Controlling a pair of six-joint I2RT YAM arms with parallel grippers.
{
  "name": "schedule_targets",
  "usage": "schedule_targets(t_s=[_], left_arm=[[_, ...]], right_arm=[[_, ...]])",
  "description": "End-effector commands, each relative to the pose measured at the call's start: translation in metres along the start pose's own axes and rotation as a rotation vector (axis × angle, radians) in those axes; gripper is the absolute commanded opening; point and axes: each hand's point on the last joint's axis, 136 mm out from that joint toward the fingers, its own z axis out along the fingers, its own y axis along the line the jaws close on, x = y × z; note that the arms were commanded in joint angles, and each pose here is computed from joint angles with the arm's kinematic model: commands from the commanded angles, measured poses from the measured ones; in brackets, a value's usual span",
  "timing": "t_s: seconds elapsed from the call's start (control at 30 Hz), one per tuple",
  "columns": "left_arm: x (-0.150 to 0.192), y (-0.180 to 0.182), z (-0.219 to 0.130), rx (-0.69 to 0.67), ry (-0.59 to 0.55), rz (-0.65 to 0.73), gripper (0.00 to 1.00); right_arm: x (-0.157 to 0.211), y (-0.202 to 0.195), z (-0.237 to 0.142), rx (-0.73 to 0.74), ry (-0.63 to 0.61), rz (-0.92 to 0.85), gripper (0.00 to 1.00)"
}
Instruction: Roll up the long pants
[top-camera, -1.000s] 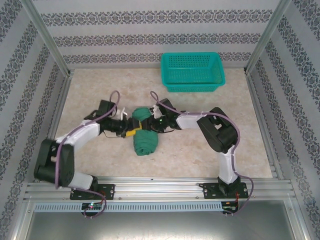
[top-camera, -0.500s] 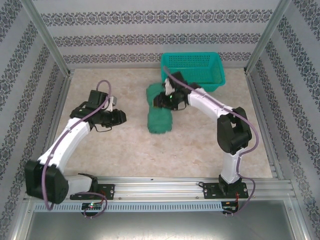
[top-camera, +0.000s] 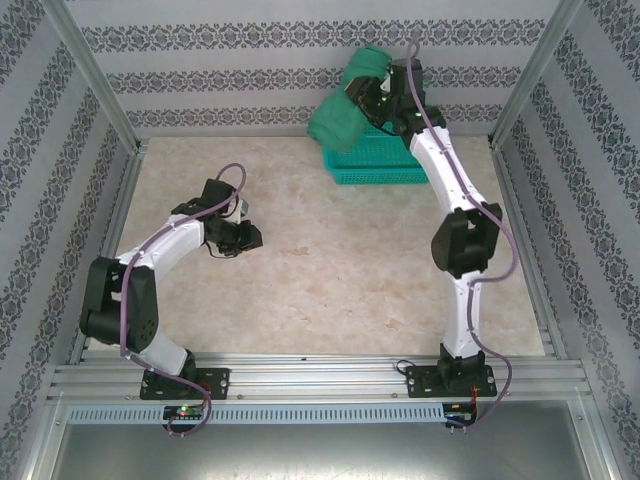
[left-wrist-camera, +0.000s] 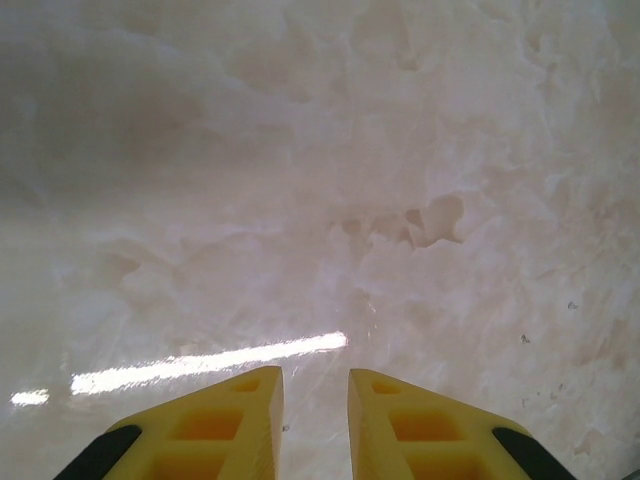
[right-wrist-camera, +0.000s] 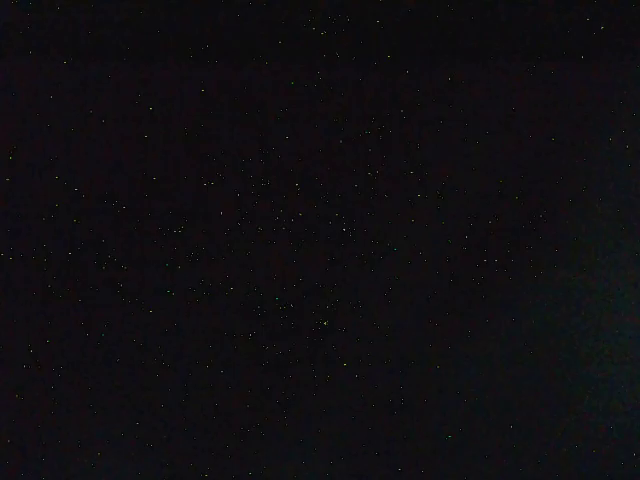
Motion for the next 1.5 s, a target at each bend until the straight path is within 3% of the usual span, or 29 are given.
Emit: schedule_targets(t_s=[0.0,0.2,0.37,0.77,1.0,1.07,1.13,1.17,1.3,1.47], left_arm=[[-0.017,-0.014,0.001,0.055,-0.022,0.031,0.22],[-0.022,-0.011,0.006,0.024,-0.002,0.046,0.20],[-0.023,-0.007,0.011,0.002,0.015,0.042,0.19],[-0.024,-0.003,0.023,0.006,0.025,0.002,0.19],[-0.028,-0.002,0.031,0.004,0.029,-0.001,0.19],[-0.028,-0.002,0.032,0.003,0.037,-0.003,0.20],[-0.028,0.000,0.032,-0.006,0.042,-0.002,0.20],[-0.027,0.001,0.033,-0.011,0.044,-0.003,0.20],[-0.028,0.000,0.032,-0.010,0.044,0.001,0.21],[-0.030,-0.002,0.033,0.004,0.035,0.005,0.21]], right_arm=[[-0.049,-0.010,0.033,-0.142,-0.167,0.266,0.00],[-0.090,-0.080,0.047,-0.106,-0.411,0.414,0.00],[-0.090,-0.134,0.062,-0.039,-0.458,0.464,0.00],[-0.094,-0.156,0.034,0.164,-0.567,0.488,0.00],[-0.089,-0.179,0.050,0.185,-0.528,0.579,0.00],[-0.090,-0.178,0.052,0.198,-0.513,0.594,0.33],[-0.091,-0.175,0.049,0.220,-0.508,0.605,0.59],[-0.091,-0.172,0.047,0.228,-0.510,0.612,0.80],[-0.091,-0.162,0.032,0.259,-0.523,0.635,0.92],[-0.086,-0.143,0.007,0.284,-0.502,0.644,0.92]])
